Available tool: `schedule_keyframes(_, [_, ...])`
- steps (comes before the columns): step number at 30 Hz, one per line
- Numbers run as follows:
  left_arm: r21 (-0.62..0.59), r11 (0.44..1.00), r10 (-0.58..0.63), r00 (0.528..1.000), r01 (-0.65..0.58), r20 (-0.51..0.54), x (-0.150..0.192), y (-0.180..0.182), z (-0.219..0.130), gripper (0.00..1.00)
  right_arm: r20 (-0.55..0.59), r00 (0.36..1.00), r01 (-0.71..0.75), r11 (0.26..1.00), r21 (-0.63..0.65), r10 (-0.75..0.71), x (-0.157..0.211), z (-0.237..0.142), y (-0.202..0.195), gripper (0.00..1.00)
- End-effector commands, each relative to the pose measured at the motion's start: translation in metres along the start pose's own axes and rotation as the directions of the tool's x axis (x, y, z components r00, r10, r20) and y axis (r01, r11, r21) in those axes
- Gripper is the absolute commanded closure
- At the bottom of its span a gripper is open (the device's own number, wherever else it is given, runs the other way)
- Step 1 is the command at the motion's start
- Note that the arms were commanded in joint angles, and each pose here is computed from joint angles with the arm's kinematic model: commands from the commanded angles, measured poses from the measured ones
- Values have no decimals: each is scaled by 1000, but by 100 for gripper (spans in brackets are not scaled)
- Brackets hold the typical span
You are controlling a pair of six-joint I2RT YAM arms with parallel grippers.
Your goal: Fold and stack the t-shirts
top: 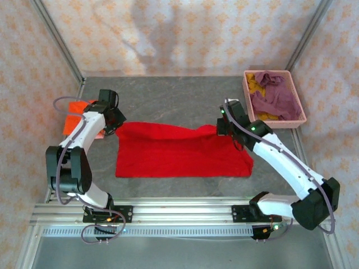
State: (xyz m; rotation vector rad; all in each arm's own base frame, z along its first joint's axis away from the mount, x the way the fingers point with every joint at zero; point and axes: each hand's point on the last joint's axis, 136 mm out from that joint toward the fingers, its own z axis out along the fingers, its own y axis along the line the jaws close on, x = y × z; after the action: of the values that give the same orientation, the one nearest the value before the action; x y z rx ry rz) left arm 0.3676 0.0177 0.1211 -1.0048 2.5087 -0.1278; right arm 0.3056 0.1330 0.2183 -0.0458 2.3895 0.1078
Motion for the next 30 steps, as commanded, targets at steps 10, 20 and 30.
schedule_keyframes(10, [-44,999,13,999,-15,-36,42,34,-21,100,-98,994,-41,999,31,43,49,-25,-18,100])
schedule_keyframes(20, [-73,997,5,998,-10,-69,72,58,-25,100,-134,990,-46,998,33,50,67,-21,-22,100])
schedule_keyframes(30, [-103,995,-9,993,-3,-117,97,76,-15,100,-187,982,-26,998,55,36,86,-3,-23,100])
